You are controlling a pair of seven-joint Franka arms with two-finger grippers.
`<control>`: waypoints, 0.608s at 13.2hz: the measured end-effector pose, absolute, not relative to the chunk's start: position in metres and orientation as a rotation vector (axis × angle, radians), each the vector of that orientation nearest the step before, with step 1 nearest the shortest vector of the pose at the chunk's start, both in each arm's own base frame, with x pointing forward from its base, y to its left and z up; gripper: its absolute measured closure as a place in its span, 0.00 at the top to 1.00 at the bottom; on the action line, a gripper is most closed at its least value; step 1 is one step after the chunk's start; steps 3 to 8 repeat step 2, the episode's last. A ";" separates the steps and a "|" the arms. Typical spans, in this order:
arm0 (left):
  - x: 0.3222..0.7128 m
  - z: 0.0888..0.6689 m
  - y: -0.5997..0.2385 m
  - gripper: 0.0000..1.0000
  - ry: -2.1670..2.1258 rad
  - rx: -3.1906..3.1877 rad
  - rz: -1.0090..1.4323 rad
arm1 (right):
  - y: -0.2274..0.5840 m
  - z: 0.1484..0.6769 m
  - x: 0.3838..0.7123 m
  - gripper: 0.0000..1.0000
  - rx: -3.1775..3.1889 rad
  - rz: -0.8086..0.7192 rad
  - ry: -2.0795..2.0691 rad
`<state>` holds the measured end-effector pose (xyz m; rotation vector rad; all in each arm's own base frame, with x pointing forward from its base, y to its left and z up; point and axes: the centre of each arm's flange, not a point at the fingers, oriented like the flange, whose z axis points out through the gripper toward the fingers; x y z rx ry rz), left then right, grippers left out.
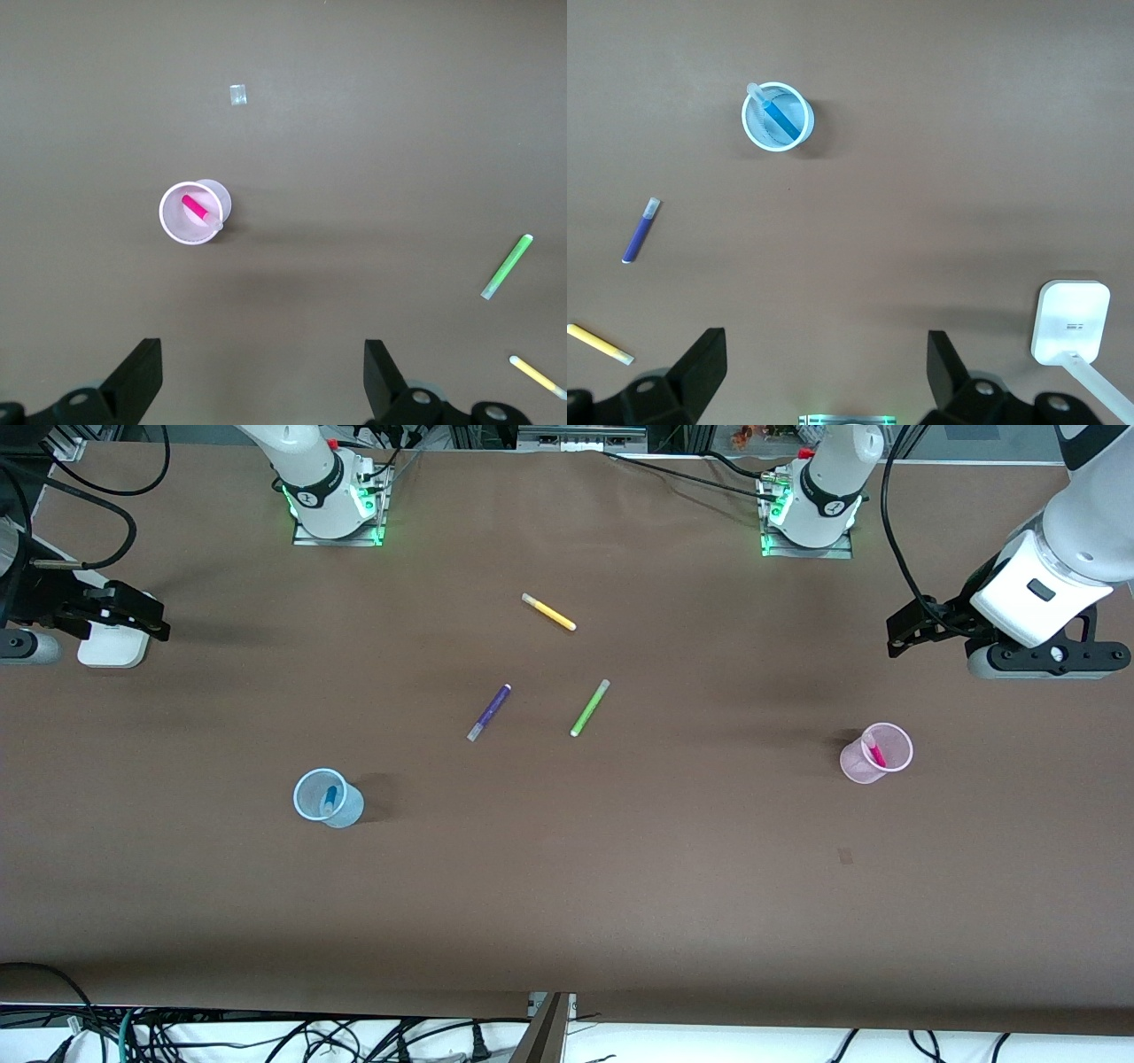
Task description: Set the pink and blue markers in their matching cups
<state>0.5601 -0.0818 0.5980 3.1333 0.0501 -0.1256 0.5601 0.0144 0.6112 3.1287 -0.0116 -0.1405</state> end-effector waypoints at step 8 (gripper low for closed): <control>0.563 0.593 -0.076 1.00 0.066 3.131 -0.140 | 0.015 0.611 0.560 1.00 3.129 -0.141 -0.011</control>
